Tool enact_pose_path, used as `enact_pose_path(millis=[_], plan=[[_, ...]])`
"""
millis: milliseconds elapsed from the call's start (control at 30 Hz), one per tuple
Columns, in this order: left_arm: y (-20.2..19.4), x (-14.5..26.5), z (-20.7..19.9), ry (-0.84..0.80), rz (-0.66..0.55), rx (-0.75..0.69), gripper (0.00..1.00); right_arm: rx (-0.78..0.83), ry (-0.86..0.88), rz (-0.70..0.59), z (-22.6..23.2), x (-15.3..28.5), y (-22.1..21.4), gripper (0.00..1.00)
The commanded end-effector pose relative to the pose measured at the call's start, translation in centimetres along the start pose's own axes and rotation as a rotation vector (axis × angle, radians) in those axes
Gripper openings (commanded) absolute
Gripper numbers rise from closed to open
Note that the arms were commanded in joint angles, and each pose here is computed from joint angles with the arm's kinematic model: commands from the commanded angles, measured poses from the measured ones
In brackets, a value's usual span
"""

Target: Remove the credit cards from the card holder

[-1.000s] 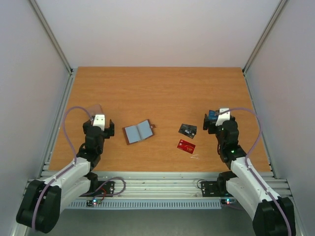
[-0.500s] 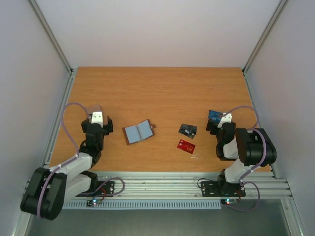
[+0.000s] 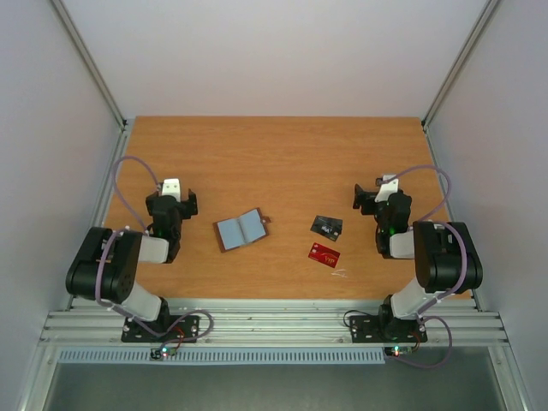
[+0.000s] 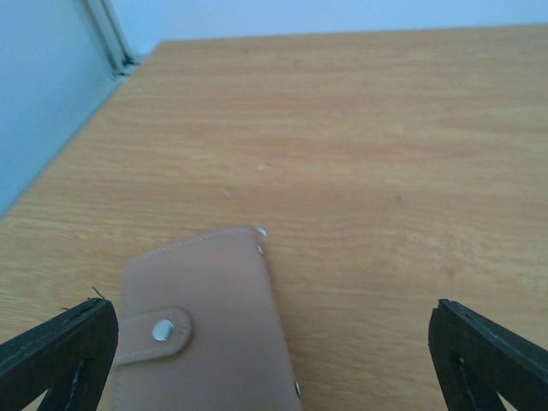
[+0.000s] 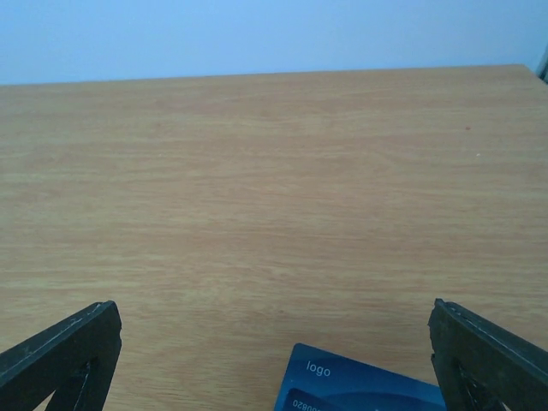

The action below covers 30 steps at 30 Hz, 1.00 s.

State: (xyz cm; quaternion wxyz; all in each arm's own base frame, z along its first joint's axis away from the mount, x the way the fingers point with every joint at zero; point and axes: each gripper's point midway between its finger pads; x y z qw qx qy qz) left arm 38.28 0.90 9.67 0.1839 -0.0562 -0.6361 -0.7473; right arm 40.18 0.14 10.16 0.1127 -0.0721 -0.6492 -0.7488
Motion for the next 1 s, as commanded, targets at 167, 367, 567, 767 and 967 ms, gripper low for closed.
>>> enact_pose_path(millis=[167, 367, 567, 767, 967], plan=[[2.8, -0.72, -1.03, -0.092, -0.137, 0.002, 0.99, -0.027, -0.02, 0.074, -0.78, -0.7, -0.44, 0.98], [2.74, -0.91, -0.94, -0.088, -0.123, 0.006, 0.99, -0.028, -0.027, 0.075, -0.91, -0.67, -0.48, 0.98], [2.71, -0.95, -0.98, -0.089, -0.12, 0.006, 0.99, -0.028, -0.027, 0.073, -0.91, -0.68, -0.41, 0.98], [2.71, -1.01, -1.03, -0.094, -0.115, 0.008, 0.99, -0.028, -0.027, 0.075, -0.91, -0.72, -0.43, 0.98], [2.74, -1.01, -1.04, -0.095, -0.115, 0.008, 0.99, -0.029, -0.028, 0.075, -0.93, -0.71, -0.42, 0.99]])
Point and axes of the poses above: each gripper's point midway between its finger pads, its own x axis back along the fingers, its own z axis along the line the jaws close on, y = z × x, and after that the axes turned 6 degrees about -x, right-handed
